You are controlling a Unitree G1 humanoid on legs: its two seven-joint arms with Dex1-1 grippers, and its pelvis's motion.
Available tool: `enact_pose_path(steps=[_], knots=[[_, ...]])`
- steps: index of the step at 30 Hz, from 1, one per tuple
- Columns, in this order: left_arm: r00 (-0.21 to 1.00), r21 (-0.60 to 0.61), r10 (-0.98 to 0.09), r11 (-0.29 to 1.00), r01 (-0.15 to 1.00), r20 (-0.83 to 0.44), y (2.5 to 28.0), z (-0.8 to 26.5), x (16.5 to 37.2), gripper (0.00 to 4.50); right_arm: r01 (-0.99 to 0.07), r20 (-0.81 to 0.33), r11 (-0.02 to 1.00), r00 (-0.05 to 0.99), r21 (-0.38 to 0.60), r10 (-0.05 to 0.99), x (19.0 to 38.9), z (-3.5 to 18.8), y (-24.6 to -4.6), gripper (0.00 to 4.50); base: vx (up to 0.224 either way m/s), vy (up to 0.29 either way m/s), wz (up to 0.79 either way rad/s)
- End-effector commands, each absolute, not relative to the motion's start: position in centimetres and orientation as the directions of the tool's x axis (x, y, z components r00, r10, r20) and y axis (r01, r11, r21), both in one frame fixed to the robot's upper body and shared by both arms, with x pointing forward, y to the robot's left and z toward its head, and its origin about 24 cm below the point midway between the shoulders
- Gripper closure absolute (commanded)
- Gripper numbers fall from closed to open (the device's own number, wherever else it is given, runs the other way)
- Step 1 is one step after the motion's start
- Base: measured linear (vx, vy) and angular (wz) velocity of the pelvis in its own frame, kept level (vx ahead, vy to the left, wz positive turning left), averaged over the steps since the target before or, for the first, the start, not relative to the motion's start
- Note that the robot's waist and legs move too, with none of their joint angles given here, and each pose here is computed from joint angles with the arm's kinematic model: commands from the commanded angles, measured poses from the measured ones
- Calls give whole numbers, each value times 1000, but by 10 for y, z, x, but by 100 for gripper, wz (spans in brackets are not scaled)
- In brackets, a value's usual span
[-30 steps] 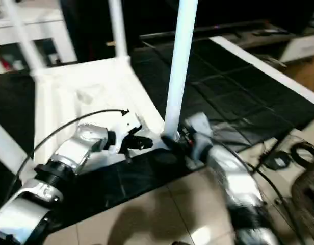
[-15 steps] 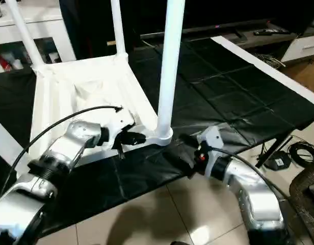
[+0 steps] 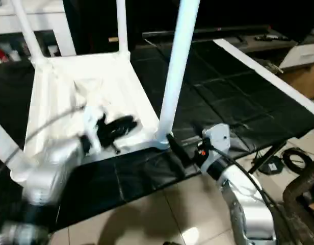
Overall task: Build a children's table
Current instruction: Rotate leg to tighten
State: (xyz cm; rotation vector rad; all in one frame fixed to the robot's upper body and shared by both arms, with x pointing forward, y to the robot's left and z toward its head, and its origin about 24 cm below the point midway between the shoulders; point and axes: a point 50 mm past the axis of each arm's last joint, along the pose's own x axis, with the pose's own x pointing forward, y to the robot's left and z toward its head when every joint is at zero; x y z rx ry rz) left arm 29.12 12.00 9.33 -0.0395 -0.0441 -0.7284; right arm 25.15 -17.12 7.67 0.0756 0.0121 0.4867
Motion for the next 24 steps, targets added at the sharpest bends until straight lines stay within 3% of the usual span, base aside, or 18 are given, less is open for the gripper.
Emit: enact_pose_path(steps=[1, 6, 13, 16, 24], knots=[[823, -1, -559, 827, 562, 101, 131, 102, 284, 302, -426, -12, 905, 905, 11, 426, 244, 75, -179, 0, 0, 0, 0], [892, 12, -451, 892, 451, 36, 144, 89, 264, 263, -436, -108, 900, 895, -8, 433, 235, 62, -175, 0, 3, -4, 7], [927, 19, -376, 927, 375, 17, 145, 84, 255, 190, -497, -104, 866, 865, -49, 491, 230, 59, -176, 0, 13, -124, 59], [936, -11, -353, 936, 353, -8, 146, 80, 249, 173, -534, -101, 845, 842, -30, 529, 224, 55, -179, 0, -17, -308, 90], [942, -54, -331, 941, 334, 48, 148, 85, 240, 105, -632, -127, 774, 765, 37, 631, 213, 56, -177, 0, -17, -196, 25]])
